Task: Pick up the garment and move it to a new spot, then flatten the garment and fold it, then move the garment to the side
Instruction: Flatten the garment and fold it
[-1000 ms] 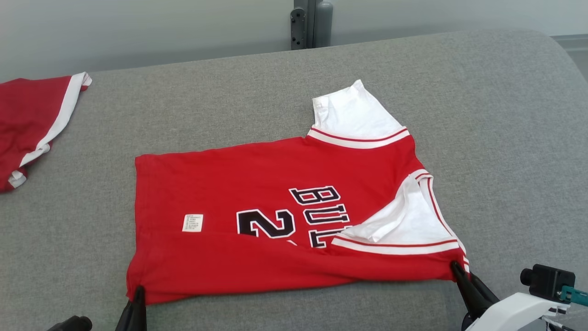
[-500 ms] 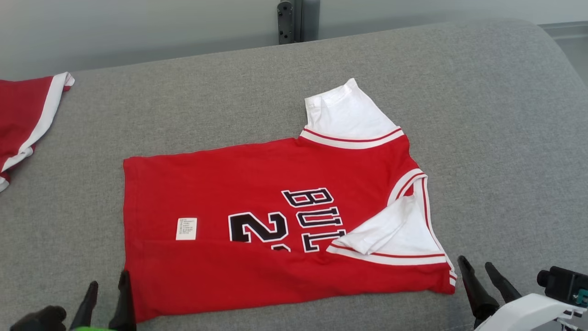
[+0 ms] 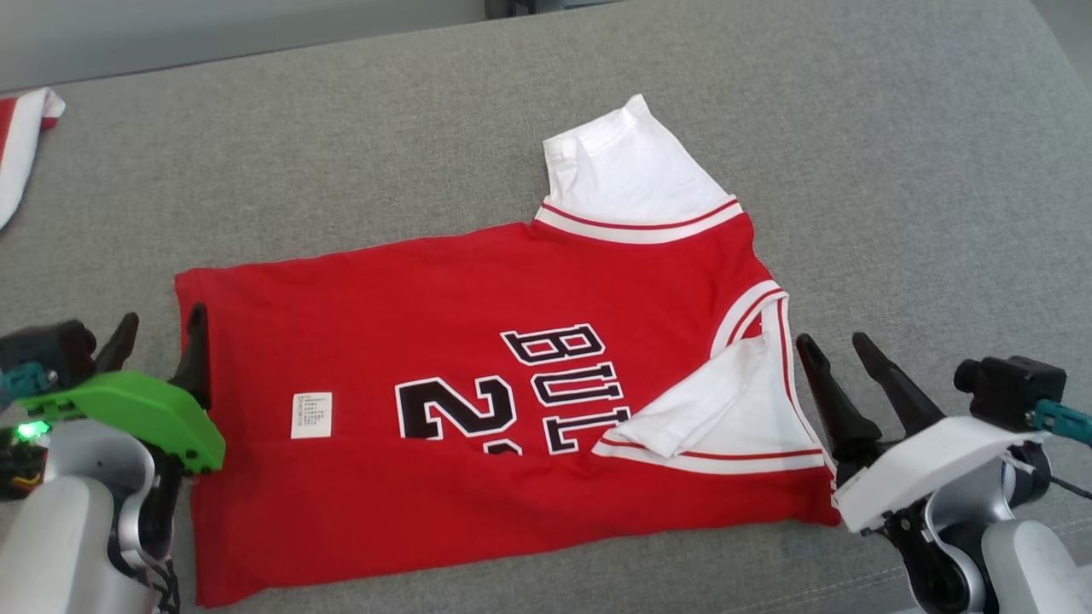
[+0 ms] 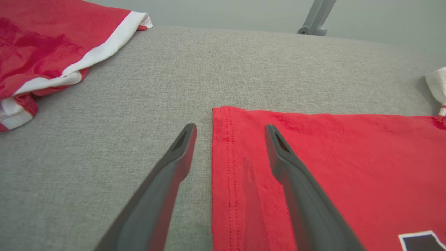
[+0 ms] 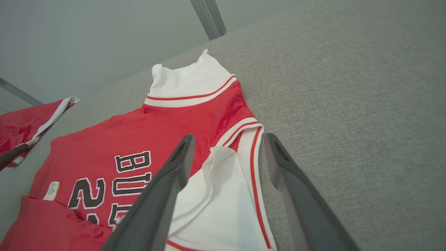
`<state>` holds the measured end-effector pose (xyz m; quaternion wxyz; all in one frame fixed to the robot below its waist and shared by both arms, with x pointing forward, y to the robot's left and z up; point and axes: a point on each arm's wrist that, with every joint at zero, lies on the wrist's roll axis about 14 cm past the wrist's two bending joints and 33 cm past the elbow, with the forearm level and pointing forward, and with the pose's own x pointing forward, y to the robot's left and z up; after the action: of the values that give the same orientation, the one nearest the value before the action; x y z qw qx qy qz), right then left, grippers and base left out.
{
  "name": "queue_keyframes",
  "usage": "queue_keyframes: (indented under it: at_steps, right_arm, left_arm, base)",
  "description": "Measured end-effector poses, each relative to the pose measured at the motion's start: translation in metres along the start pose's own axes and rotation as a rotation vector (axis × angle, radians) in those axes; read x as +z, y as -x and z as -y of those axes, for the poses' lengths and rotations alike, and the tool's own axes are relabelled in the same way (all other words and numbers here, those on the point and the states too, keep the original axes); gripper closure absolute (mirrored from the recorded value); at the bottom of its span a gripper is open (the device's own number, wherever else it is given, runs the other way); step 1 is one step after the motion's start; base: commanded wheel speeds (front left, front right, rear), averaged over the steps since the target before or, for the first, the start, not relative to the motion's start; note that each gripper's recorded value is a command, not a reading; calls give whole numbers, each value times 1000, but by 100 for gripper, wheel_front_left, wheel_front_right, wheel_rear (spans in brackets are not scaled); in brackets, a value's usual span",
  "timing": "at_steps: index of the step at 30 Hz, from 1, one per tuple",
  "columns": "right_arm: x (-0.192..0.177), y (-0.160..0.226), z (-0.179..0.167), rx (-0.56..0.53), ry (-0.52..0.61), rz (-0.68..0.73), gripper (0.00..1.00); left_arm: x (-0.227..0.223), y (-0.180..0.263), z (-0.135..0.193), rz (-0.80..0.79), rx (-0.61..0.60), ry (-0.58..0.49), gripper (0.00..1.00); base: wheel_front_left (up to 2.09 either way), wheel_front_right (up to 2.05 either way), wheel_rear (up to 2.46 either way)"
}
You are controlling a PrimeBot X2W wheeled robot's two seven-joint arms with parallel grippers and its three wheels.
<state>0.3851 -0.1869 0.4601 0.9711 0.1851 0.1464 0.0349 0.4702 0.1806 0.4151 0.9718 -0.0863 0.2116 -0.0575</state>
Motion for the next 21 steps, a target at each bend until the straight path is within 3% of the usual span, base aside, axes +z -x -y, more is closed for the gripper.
queue_keyframes:
  at_steps: [12,16,19,21]
  right_arm:
    - [-6,-30,3,33,41,-33,0]
    - [-2,-38,1,55,72,-33,0]
    - [4,-48,-5,85,106,-35,0]
    - [11,-56,-8,103,147,-33,0]
  left_arm:
    - [-29,-57,-7,-155,2,-97,0]
    - [-30,-64,-8,-169,6,-112,27]
    - [-31,-67,-10,-181,9,-125,76]
    - [-30,-69,-8,-181,4,-123,100]
  base:
    - [0,0,0]
    - [0,0,0]
    - [0,0,0]
    - [0,0,0]
